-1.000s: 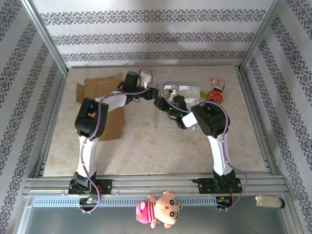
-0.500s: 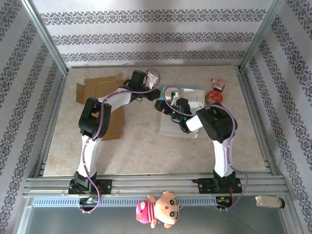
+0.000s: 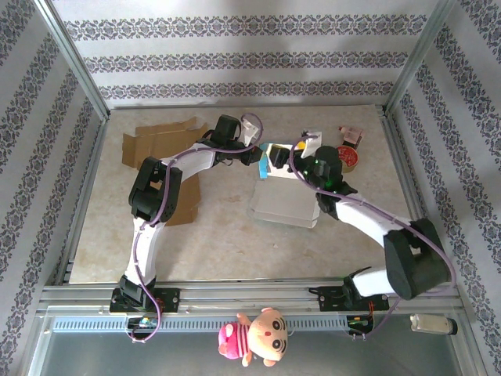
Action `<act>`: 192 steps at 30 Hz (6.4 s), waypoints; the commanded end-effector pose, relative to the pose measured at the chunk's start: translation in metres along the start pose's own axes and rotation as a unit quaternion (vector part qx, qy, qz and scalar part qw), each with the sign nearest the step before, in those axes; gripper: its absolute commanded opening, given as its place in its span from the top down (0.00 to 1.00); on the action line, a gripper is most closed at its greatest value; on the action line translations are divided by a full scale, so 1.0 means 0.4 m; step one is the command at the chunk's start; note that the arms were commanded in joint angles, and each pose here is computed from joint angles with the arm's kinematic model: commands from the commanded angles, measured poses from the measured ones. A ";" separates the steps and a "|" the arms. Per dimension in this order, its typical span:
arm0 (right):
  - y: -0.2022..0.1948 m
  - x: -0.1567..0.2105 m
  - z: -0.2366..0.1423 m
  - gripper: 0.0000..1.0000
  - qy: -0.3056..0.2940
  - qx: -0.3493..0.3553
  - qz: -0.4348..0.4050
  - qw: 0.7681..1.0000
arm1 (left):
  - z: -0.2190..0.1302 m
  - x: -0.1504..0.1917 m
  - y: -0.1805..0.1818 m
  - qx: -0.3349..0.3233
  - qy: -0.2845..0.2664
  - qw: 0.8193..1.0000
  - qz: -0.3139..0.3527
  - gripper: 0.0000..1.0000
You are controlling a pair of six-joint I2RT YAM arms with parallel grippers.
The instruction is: Fold the paper box
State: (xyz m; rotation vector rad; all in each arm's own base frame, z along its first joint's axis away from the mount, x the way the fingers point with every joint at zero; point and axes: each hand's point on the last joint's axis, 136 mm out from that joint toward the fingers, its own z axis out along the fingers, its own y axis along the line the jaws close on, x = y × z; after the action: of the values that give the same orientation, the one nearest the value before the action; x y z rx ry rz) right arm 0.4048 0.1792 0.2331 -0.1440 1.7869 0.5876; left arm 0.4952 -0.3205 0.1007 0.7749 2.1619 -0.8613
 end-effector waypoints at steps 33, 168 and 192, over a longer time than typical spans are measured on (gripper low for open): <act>-0.256 0.158 0.107 0.77 0.312 0.035 -0.535 0.785 | 0.019 0.079 -0.001 0.027 0.059 0.998 -0.009 0.81; -0.386 0.381 0.100 0.38 0.538 -0.015 -0.292 0.791 | -0.423 -0.087 -0.184 -0.034 -0.147 0.980 -0.126 0.00; -0.164 -0.189 0.239 1.00 0.105 0.240 -0.783 0.564 | -0.616 -0.148 -0.070 -0.165 -0.201 0.952 -0.163 0.00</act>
State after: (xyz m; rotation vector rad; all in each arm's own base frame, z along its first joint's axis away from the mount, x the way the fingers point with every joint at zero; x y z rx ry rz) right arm 0.5224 0.1523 0.1983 -1.4445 1.4775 -0.9917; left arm 0.4215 -0.1839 0.2718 0.1294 2.0367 -0.7468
